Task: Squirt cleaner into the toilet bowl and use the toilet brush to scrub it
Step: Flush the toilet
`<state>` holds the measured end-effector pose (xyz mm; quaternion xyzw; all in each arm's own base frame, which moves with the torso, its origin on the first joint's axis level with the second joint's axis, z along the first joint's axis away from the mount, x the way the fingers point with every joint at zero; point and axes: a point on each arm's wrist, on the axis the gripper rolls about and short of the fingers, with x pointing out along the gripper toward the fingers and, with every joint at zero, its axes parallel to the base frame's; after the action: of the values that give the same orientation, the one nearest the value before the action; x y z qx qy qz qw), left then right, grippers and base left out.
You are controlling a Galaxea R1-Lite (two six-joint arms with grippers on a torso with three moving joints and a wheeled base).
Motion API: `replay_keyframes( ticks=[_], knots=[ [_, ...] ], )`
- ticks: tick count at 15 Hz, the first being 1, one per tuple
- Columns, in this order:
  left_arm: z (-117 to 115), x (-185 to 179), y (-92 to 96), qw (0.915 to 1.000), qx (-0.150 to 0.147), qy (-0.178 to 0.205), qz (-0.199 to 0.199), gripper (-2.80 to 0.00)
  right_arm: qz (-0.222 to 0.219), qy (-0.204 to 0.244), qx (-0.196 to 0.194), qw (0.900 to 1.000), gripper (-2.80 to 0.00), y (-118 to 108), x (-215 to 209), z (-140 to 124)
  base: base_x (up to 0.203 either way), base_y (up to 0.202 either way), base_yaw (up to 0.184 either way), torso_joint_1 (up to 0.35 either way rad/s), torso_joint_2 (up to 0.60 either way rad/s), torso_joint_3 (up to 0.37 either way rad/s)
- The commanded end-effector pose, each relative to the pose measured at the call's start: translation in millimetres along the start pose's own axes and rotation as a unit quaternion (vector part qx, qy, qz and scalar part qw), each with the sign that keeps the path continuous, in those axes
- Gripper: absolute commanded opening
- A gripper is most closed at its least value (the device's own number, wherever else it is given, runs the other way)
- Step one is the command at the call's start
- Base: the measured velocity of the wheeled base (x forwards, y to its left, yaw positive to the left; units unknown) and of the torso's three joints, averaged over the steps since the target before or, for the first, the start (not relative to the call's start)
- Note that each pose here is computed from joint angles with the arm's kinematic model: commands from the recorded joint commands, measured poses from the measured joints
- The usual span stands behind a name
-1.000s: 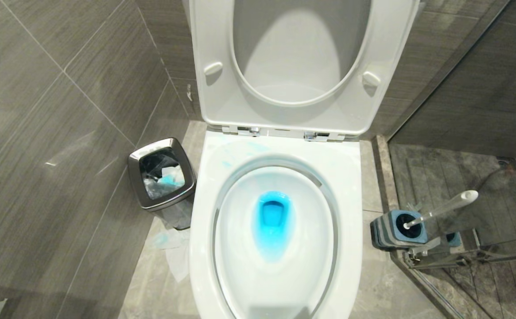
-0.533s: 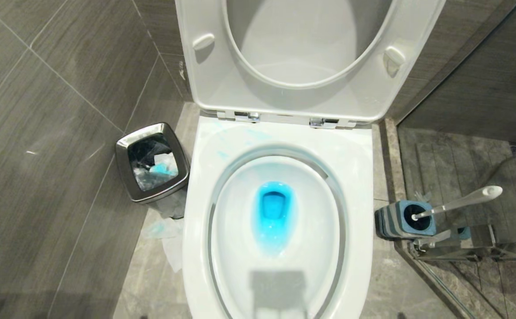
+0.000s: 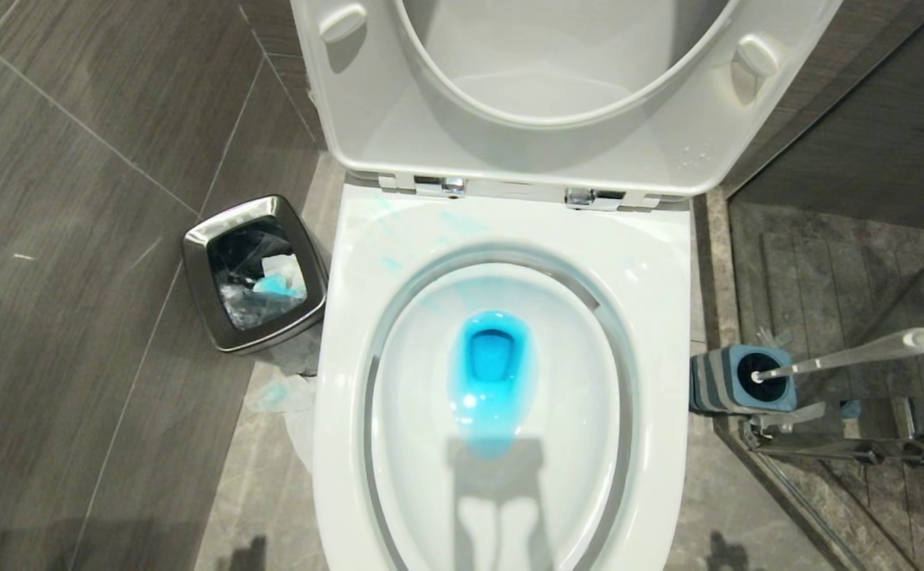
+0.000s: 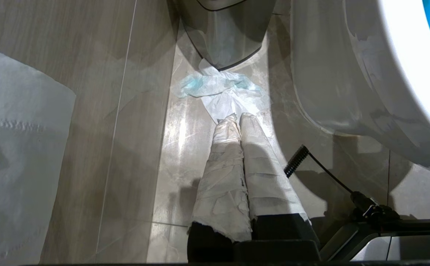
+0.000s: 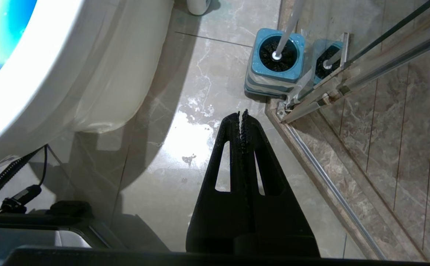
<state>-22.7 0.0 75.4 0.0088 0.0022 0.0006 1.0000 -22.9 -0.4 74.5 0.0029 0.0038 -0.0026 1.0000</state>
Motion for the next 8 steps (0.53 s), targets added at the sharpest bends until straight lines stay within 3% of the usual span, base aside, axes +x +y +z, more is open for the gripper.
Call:
replay_keyframes(
  ticks=[1, 4, 6, 8],
  knots=[
    [-0.2, 0.1, 0.0, 1.0, 0.0, 0.0, 0.0, -2.8, 0.0, 0.001, 0.0, 1.0, -2.8, 0.0, 0.1, 0.0, 0.0, 0.0, 0.0, 0.0, 0.0, 0.0],
    [0.0, 0.1, 0.0, 1.0, 0.002, -0.001, -0.001, -2.8, 0.0, 0.001, 0.0, 1.0, -2.8, 0.0, 0.1, 0.0, 0.0, 0.0, 0.0, 0.0, 0.0, 0.0],
    [1.5, -0.2, -0.2, 0.9998, 0.021, -0.006, -0.004, -2.8, 0.0, 0.001, 0.0, 1.0, -2.8, 0.0, 0.1, 0.0, 0.0, 0.0, 0.0, 0.0, 0.0, 0.0],
    [15.0, -3.3, -0.9, 0.9984, 0.028, -0.044, -0.023, -2.8, 0.0, 0.001, 0.0, 1.0, -2.8, 0.0, 0.1, 0.0, 0.0, 0.0, 0.0, 0.0, 0.0, 0.0]
  ],
)
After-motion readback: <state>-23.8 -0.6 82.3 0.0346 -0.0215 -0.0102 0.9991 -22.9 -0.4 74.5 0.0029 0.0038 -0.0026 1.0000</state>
